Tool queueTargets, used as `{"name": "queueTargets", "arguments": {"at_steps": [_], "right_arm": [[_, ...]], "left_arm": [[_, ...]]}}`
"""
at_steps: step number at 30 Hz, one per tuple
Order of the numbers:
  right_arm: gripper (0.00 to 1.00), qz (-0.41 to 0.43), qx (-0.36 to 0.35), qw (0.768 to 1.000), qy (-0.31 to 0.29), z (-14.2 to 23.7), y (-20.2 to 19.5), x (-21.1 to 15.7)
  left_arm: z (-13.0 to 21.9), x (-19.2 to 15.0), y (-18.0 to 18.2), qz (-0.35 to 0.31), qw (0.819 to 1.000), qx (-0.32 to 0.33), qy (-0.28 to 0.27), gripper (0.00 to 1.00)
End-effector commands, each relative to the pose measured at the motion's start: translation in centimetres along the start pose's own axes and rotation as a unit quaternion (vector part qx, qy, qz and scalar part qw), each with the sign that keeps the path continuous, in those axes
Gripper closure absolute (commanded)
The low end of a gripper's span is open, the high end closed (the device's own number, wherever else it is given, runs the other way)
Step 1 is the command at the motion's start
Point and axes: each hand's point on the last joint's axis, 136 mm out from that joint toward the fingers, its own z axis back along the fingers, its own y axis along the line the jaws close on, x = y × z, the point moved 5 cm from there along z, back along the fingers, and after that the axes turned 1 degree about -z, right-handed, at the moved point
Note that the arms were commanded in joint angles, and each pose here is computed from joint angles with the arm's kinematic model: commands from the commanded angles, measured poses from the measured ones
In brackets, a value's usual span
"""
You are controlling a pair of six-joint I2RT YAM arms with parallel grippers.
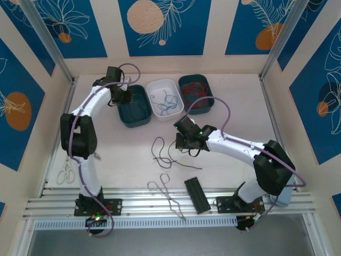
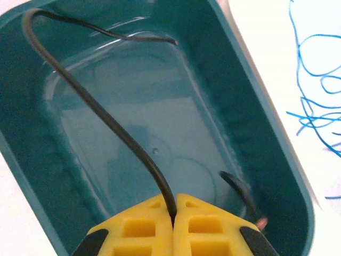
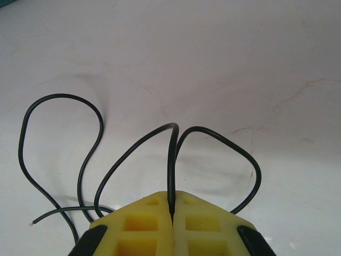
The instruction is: Untangle the cables
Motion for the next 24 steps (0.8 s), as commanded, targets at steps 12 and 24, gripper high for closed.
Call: {"name": "queueTargets", "arguments": {"at_steps": [12, 24], "right_arm": [[1.00, -0.014, 0.018, 1.000, -0.021, 1.6, 0.8, 1.0], [1.00, -0.011, 0.031, 0.998, -0.046, 3.2, 1.5, 1.8]], "left_arm": [[0.5, 0.7, 0.8, 0.028, 0.999, 0.019, -0.018, 0.61], [8.9, -1.9, -2.0, 0.056, 0.993, -0.040, -0.097, 0.31]]}}
